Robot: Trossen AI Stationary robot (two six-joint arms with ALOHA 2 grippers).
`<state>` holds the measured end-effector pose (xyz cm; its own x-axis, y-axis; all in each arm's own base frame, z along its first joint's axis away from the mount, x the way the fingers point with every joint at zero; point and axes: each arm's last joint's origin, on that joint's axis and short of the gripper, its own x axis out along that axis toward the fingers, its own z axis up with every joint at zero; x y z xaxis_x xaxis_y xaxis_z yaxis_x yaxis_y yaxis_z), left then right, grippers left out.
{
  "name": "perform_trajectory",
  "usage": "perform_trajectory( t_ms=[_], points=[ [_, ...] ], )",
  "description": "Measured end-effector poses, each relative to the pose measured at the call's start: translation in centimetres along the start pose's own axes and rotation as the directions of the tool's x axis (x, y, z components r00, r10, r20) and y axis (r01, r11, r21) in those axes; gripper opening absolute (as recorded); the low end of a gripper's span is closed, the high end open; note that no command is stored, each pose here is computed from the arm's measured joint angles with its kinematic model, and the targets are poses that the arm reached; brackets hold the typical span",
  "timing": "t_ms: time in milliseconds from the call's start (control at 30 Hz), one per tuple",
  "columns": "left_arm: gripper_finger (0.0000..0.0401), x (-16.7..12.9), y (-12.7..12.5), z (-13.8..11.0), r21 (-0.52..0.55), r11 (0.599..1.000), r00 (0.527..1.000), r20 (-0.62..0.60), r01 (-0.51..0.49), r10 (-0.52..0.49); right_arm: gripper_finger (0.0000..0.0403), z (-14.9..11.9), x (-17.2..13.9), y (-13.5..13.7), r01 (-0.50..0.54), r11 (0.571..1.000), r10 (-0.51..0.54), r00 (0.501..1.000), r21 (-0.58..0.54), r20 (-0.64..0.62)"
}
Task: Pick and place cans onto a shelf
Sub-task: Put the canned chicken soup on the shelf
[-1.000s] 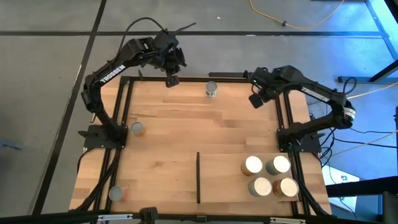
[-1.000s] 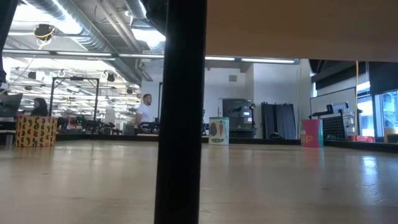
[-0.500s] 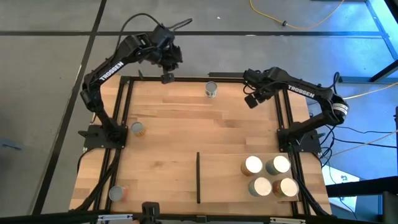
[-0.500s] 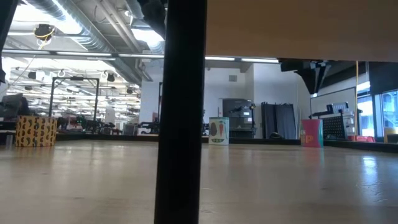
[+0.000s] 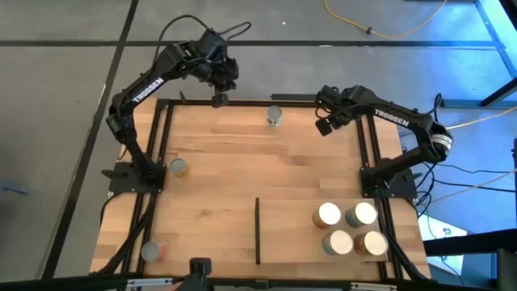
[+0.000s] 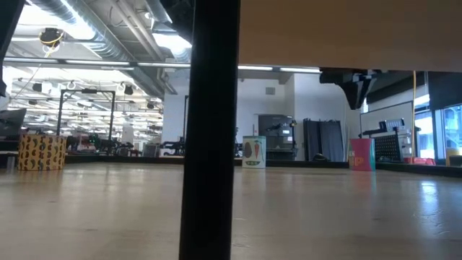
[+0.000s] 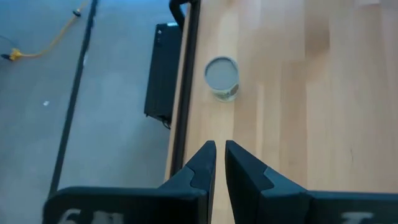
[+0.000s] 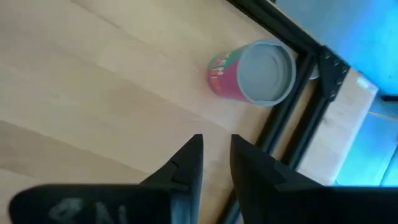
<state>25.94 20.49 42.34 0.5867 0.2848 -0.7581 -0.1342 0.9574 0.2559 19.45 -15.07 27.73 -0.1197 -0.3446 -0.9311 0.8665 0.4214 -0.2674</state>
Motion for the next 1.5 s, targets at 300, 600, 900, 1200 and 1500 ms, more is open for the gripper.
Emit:
perform_trajectory(
  t_ms=[300, 600, 900, 1200, 1500],
  points=[
    [0.0027, 0.5, 0.7, -0.2, -0.006, 1.000, 1.000, -0.002, -0.011, 0.011, 0.0082, 0.1, 3.1, -0.8, -0.001, 0.997, 0.001, 1.000, 0.075, -0.004],
    [0.0027, 0.8, 1.4, -0.5, -0.021, 1.000, 1.000, -0.011, -0.021, 0.021, 0.0082, 0.1, 5.6, -1.2, 0.028, 0.995, -0.034, 0.998, 0.096, 0.053],
    [0.0027, 0.9, 1.5, -0.6, -0.021, 0.999, 1.000, -0.010, -0.025, 0.024, 0.0082, 0.3, 6.9, -1.9, 0.037, 0.990, -0.049, 0.996, 0.136, 0.080],
    [0.0027, 0.9, 1.5, -0.5, -0.020, 0.999, 1.000, -0.010, -0.025, 0.025, 0.0082, 1.0, 9.2, -1.7, 0.069, 0.995, -0.070, 0.997, 0.066, 0.016],
    [0.0027, 0.9, 1.5, -0.5, -0.021, 0.999, 1.000, -0.010, -0.026, 0.026, 0.0077, 1.4, 11.2, -1.0, 0.135, 0.991, -0.134, 0.990, 0.007, -0.036]
  ],
)
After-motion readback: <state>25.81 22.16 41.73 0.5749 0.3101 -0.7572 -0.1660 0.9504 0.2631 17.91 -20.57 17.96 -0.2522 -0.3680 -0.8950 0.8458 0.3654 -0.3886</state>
